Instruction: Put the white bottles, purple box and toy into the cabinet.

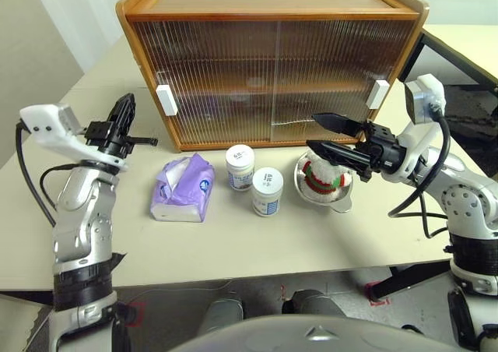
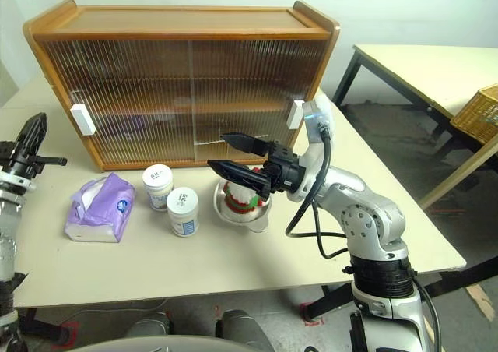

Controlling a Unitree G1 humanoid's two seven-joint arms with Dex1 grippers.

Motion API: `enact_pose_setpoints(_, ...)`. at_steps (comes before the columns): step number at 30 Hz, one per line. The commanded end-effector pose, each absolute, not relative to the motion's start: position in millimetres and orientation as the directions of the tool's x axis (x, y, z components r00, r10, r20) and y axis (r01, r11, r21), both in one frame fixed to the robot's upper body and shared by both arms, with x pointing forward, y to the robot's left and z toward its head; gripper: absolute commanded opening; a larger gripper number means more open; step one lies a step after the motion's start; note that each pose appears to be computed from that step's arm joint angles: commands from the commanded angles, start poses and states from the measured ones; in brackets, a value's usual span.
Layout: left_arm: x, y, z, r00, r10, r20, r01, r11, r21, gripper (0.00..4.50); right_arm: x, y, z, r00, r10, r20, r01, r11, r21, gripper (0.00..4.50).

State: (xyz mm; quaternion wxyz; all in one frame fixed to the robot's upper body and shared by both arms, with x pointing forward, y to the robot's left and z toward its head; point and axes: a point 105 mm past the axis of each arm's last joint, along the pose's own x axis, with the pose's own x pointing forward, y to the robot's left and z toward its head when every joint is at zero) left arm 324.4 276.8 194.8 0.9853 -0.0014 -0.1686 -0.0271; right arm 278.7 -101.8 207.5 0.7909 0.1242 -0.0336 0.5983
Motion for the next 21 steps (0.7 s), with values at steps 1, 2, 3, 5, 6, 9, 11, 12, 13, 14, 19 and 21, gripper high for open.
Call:
enact_pose_setpoints(1, 332, 273, 181, 0.956, -0.056, 0.289, 0.062, 0.998, -0.010, 0.01, 275, -100, 210, 0.275, 0.941, 0.195, -0.957, 0.250, 0.146, 4.50)
enact_pose_setpoints(2, 333, 273, 180, 0.957, -0.058, 0.286, 0.063, 0.998, -0.010, 0.01, 275, -101, 211, 0.276, 0.941, 0.198, -0.957, 0.250, 0.148, 4.50)
enact_pose_setpoints(3, 334, 272, 179, 0.957, -0.059, 0.284, 0.065, 0.998, -0.011, 0.01, 274, -101, 211, 0.277, 0.940, 0.200, -0.957, 0.250, 0.148, 4.50)
enact_pose_setpoints(5, 336, 271, 178, 0.958, -0.063, 0.280, 0.071, 0.997, -0.015, 0.01, 273, -101, 212, 0.278, 0.939, 0.202, -0.956, 0.251, 0.149, 4.50)
enact_pose_setpoints(6, 336, 271, 177, 0.958, -0.065, 0.278, 0.073, 0.997, -0.016, 0.01, 273, -101, 212, 0.279, 0.939, 0.202, -0.956, 0.252, 0.149, 4.50)
enact_pose_setpoints(9, 337, 272, 174, 0.960, -0.063, 0.272, 0.070, 0.997, -0.017, 0.01, 273, -100, 213, 0.279, 0.938, 0.204, -0.956, 0.252, 0.151, 4.50)
enact_pose_setpoints(11, 337, 273, 172, 0.962, -0.059, 0.268, 0.066, 0.998, -0.018, 0.01, 273, -101, 213, 0.280, 0.938, 0.205, -0.956, 0.252, 0.151, 4.50)
enact_pose_setpoints(12, 337, 273, 171, 0.962, -0.058, 0.266, 0.064, 0.998, -0.014, 0.01, 273, -101, 213, 0.280, 0.938, 0.205, -0.956, 0.252, 0.151, 4.50)
enact_pose_setpoints(13, 338, 273, 171, 0.963, -0.061, 0.264, 0.066, 0.998, -0.009, 0.01, 273, -101, 213, 0.280, 0.938, 0.204, -0.956, 0.253, 0.151, 4.50)
enact_pose_setpoints(14, 339, 271, 170, 0.963, -0.064, 0.263, 0.069, 0.998, -0.007, 0.01, 273, -101, 213, 0.281, 0.938, 0.204, -0.956, 0.253, 0.151, 4.50)
enact_pose_setpoints(19, 344, 259, 166, 0.962, -0.102, 0.252, 0.106, 0.994, -0.001, 0.01, 273, -101, 214, 0.281, 0.938, 0.205, -0.956, 0.254, 0.147, 4.50)
enact_pose_setpoints(21, 346, 256, 164, 0.962, -0.111, 0.250, 0.116, 0.993, -0.005, 0.01, 273, -102, 215, 0.283, 0.937, 0.206, -0.956, 0.257, 0.144, 4.50)
